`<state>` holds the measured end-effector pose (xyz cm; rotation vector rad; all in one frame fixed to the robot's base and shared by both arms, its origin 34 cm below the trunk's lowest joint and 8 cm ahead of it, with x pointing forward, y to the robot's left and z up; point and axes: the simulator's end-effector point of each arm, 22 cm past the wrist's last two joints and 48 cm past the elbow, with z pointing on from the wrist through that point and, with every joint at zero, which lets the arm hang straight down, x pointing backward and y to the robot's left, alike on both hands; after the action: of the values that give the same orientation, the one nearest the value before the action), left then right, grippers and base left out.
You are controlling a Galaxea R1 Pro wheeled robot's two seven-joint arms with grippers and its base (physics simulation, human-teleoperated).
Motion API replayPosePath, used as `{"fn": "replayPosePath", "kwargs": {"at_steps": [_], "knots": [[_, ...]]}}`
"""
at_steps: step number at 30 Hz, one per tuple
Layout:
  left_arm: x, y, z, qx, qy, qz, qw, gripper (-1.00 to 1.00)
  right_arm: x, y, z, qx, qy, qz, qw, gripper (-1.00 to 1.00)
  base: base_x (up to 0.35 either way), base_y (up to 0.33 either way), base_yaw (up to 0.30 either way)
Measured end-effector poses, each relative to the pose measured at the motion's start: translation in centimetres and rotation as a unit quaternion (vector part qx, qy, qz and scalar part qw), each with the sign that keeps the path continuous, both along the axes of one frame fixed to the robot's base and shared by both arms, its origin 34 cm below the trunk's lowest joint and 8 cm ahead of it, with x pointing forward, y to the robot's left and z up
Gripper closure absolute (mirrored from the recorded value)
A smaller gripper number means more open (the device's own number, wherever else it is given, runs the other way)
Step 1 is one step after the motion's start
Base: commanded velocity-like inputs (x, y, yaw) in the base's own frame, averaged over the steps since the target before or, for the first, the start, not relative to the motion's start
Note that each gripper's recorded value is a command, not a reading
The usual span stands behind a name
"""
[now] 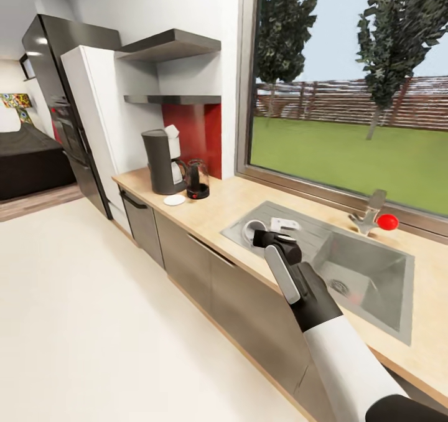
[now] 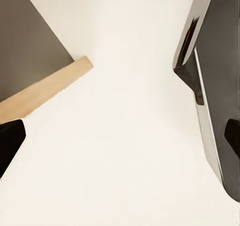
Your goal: Set up a coffee station on the kitchen countertop: keep the coffee maker on the countertop, move the bottle of coffee from the kitchen shelf to the counter next to the coffee maker, place a paper coffee filter on top of the coffee maker, put the saucer next to the coffee maker with the coffee cup on the saucer, and place the electric kettle next to the coffee maker.
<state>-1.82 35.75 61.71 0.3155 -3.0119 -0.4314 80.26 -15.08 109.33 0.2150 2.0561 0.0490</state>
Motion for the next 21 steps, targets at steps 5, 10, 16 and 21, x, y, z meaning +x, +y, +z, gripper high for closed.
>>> {"fn": "replayPosePath", "kwargs": {"at_steps": [5, 10, 16, 21], "knots": [[0.3, 0.0, -0.1, 0.000, -0.004, 0.000, 1.0000, -1.00, -0.1, 0.0, 0.5, 0.000, -0.004, 0.000, 1.0000, 1.00, 0.243, 0.248, 0.000], [0.6, 0.0, -0.2, 0.000, -0.008, 0.000, 1.0000, -1.00, -0.5, 0.1, 0.4, 0.000, -0.003, 0.001, 1.0000, 1.00, 0.241, 0.253, 0.000], [0.9, 0.0, -0.3, 0.000, -0.012, 0.000, 0.9999, -1.00, -1.1, 2.4, 0.9, -0.021, -0.012, 0.028, 0.9993, 1.00, 0.234, 0.267, 0.000], [1.2, 0.1, -0.4, 0.000, -0.016, 0.000, 0.9999, -1.00, -1.4, 3.3, 1.5, -0.034, -0.019, 0.039, 0.9985, 1.00, 0.234, 0.268, 0.000]]}}
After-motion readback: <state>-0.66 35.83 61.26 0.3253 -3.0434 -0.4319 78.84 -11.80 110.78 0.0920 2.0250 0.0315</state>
